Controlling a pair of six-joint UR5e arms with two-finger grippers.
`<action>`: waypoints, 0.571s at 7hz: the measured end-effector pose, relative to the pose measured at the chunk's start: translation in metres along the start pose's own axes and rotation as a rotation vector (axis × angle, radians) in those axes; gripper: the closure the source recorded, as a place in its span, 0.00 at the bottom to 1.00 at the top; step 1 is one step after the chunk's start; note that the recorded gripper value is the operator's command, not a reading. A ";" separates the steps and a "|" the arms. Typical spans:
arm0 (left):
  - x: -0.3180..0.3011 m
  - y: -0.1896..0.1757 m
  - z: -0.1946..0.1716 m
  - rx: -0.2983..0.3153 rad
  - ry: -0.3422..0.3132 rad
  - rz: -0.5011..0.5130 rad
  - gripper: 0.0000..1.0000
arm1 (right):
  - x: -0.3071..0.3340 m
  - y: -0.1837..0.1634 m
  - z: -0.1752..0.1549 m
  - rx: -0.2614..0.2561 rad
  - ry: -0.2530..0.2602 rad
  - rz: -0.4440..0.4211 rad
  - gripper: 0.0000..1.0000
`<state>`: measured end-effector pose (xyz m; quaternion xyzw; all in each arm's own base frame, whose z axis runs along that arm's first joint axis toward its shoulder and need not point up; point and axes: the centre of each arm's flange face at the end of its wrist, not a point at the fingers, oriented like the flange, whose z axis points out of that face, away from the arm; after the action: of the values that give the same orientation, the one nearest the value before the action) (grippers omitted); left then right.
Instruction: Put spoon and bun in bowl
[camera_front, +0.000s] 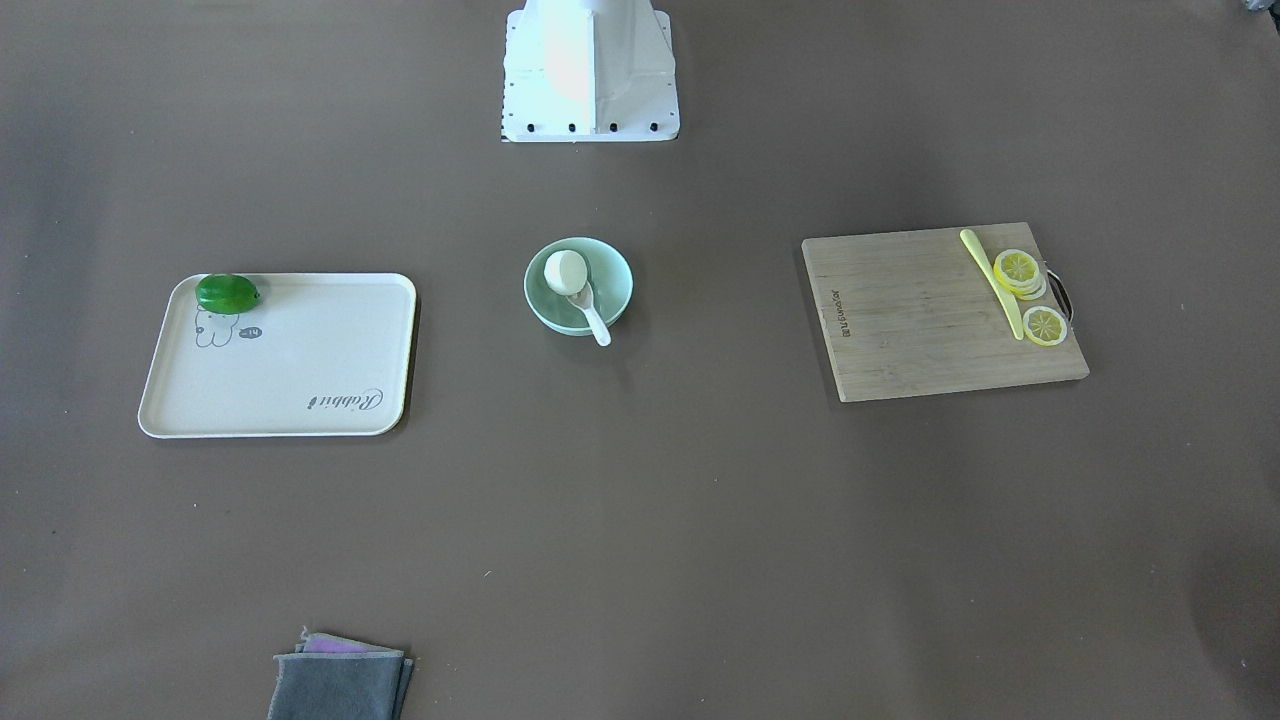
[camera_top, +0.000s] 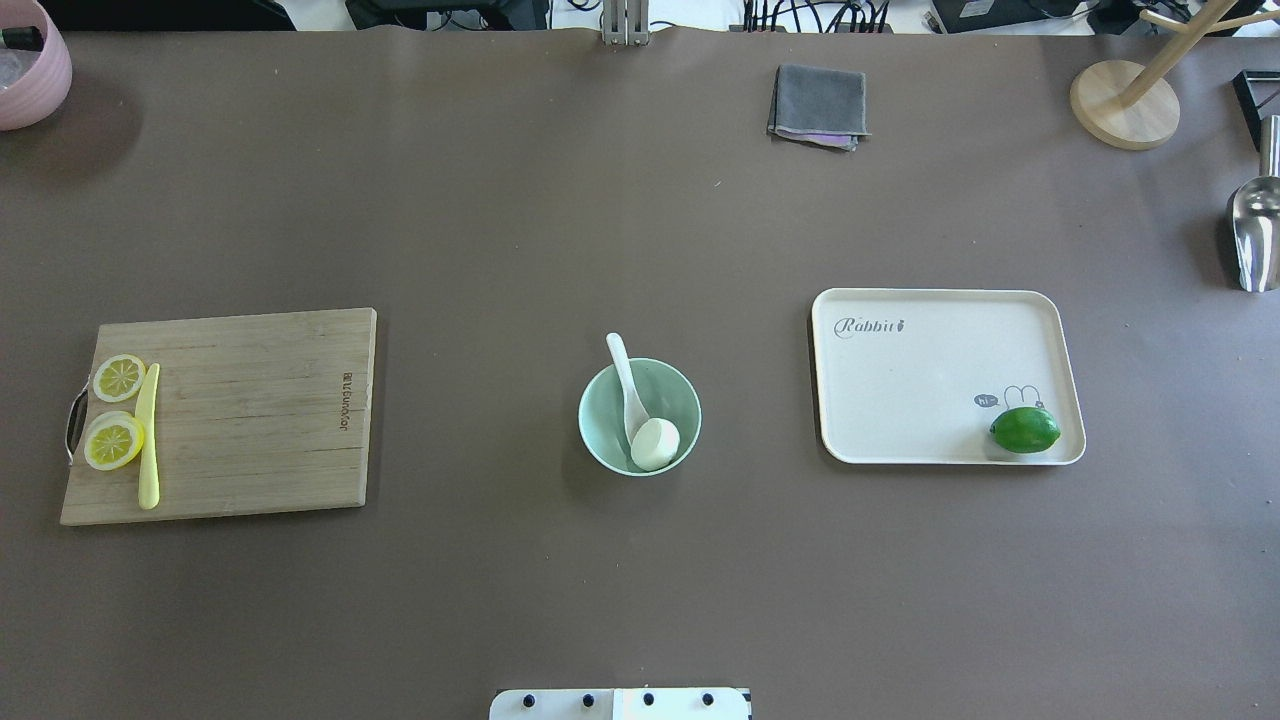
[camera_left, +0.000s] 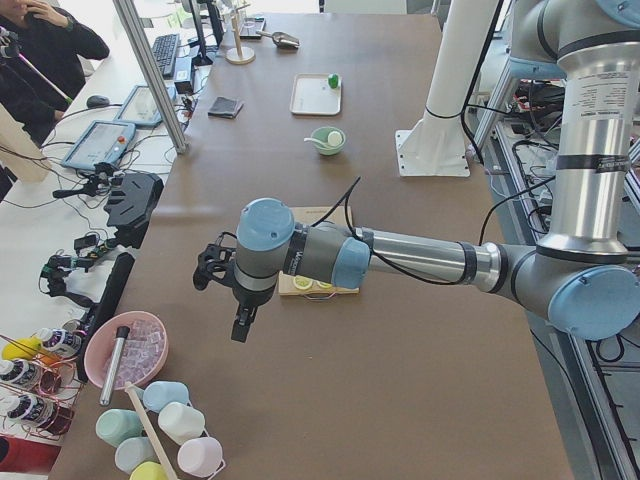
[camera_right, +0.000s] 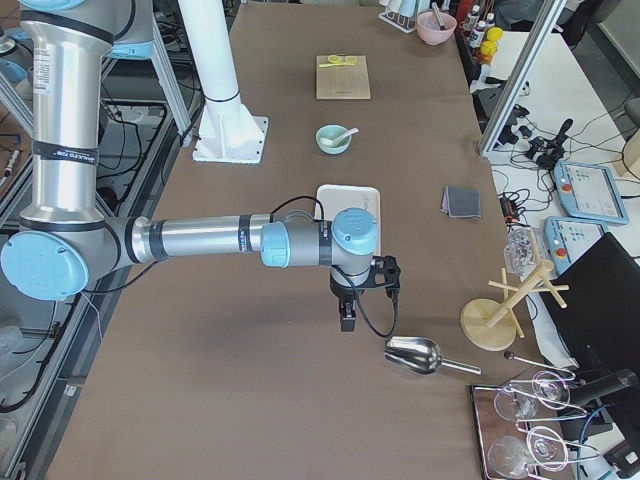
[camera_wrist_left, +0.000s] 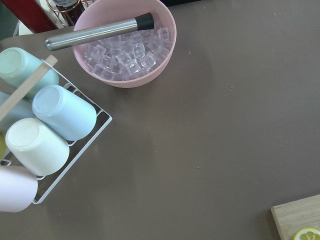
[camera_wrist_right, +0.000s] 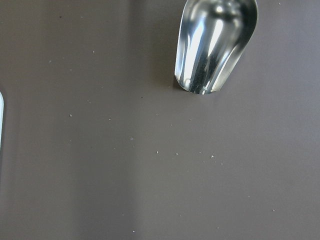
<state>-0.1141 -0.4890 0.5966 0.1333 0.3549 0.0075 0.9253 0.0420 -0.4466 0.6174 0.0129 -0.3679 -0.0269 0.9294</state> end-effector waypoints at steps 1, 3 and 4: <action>-0.009 0.014 0.009 -0.022 -0.001 -0.023 0.02 | 0.008 0.007 0.004 -0.010 0.000 0.018 0.00; -0.007 0.019 0.009 -0.025 -0.003 -0.033 0.02 | 0.016 0.011 0.011 -0.023 0.005 0.043 0.00; -0.006 0.018 0.009 -0.025 -0.003 -0.032 0.02 | 0.016 0.011 0.011 -0.023 0.007 0.045 0.00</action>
<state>-0.1113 -0.4746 0.6109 0.1160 0.3554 -0.0030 0.9275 0.0467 -0.4362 0.6368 -0.0061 -0.3647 -0.0100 0.9311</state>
